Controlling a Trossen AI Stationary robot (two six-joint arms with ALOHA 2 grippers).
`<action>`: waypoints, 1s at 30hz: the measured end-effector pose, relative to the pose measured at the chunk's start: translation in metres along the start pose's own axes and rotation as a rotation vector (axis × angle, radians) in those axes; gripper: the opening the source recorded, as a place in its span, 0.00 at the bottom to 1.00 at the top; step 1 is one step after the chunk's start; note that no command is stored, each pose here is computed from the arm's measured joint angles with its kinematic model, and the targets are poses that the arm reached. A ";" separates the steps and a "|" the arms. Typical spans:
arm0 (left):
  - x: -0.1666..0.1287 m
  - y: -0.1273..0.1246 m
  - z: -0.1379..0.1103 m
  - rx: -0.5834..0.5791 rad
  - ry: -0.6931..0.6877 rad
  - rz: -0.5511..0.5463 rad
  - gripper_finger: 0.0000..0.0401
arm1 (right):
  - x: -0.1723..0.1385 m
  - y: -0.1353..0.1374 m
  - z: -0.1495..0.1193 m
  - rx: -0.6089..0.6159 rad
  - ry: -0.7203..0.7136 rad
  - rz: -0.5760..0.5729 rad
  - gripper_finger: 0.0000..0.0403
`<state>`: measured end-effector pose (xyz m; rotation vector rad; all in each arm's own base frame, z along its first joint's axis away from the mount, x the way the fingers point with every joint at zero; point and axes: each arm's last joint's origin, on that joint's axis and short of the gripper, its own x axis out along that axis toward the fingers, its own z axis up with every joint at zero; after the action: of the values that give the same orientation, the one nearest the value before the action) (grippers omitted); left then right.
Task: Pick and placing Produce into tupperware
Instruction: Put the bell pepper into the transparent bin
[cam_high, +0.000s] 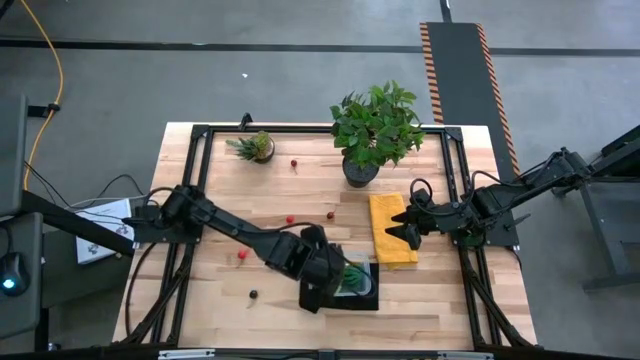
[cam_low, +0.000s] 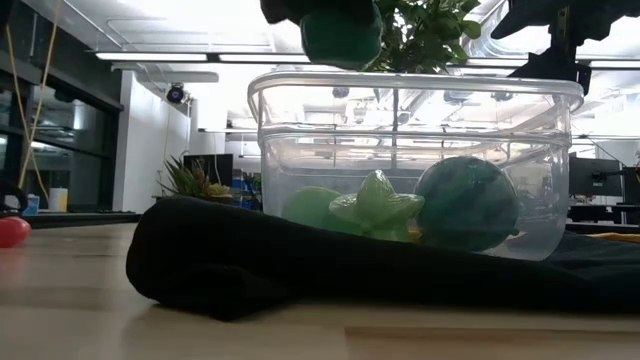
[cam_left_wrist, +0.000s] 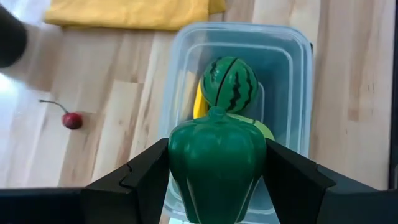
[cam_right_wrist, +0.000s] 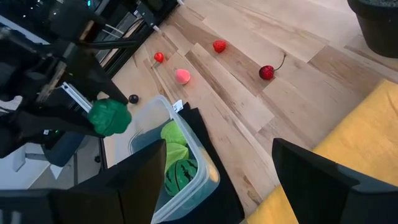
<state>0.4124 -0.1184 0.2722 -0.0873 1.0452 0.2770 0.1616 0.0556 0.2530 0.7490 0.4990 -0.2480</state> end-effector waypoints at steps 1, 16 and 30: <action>0.001 0.001 0.001 0.007 0.009 -0.015 0.54 | 0.000 0.000 0.000 0.000 0.000 0.000 0.70; 0.034 0.015 0.009 0.037 0.091 -0.106 0.54 | 0.000 0.000 0.000 -0.004 -0.001 0.000 0.70; 0.059 0.012 0.003 0.059 0.152 -0.117 0.54 | 0.000 0.000 0.000 -0.006 -0.002 0.001 0.70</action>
<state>0.4394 -0.0958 0.2239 -0.1170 1.1942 0.1343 0.1617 0.0556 0.2533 0.7430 0.4976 -0.2461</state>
